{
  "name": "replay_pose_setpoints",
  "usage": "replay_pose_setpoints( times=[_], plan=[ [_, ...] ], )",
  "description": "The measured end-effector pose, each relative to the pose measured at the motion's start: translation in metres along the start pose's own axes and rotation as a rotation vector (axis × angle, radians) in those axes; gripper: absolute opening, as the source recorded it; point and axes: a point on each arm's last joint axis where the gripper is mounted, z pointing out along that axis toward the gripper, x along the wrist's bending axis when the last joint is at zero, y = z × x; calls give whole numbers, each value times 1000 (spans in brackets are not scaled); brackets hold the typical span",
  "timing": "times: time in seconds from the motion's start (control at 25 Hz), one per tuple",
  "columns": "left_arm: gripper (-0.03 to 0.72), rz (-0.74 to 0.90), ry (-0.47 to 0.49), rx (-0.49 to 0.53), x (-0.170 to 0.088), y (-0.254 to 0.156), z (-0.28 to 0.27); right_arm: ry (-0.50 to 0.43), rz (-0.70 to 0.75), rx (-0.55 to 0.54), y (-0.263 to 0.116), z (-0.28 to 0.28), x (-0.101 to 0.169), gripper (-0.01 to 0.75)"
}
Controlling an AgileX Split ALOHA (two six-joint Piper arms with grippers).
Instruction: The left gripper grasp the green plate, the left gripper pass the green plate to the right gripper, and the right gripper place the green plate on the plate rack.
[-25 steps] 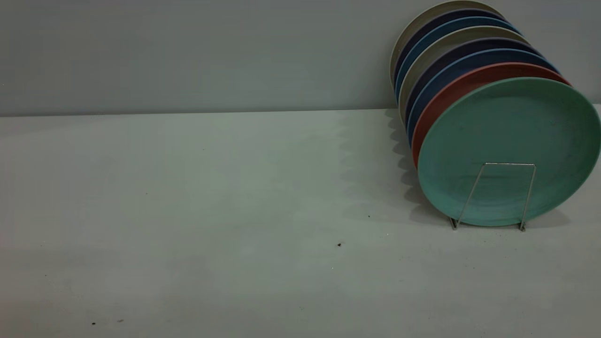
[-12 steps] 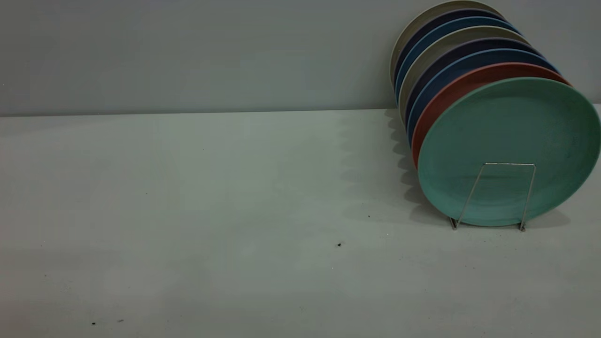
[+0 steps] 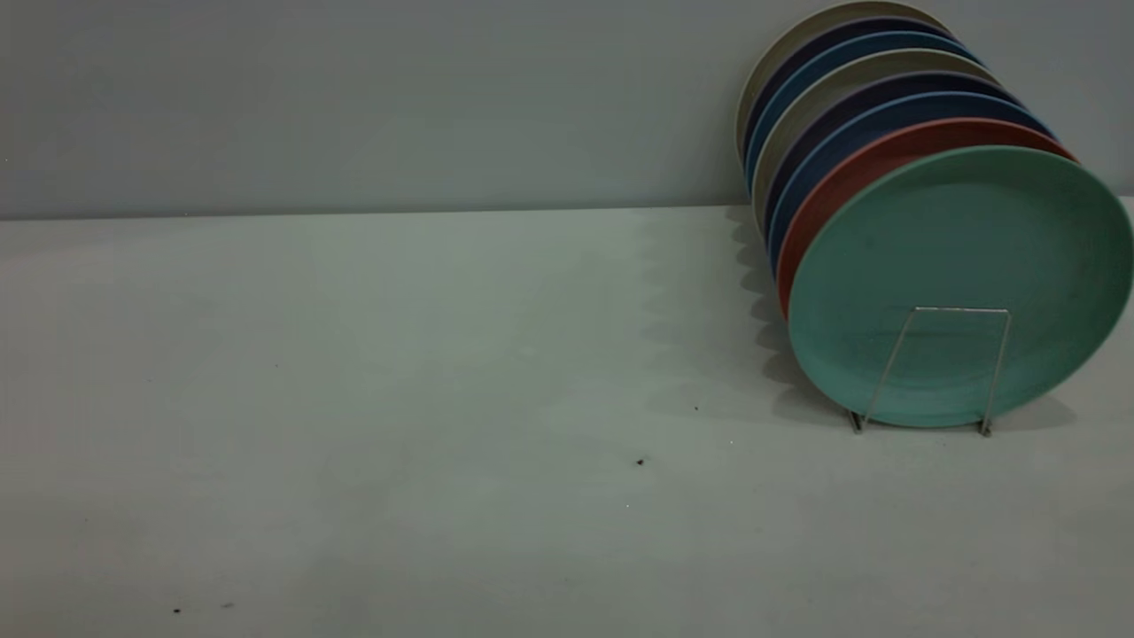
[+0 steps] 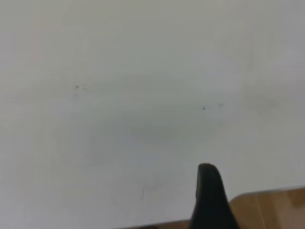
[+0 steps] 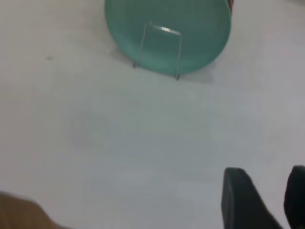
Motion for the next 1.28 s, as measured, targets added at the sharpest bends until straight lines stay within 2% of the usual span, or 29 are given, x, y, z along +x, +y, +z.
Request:
replay_pose_setpoints(
  times=[0.12, 1.28],
  plan=[
    [516, 2, 2, -30, 0, -4, -3, 0, 2, 0, 0, 0, 0, 241],
    [516, 1, 2, -32, -1, -5, -4, 0, 2, -2, 0, 0, 0, 241]
  ],
)
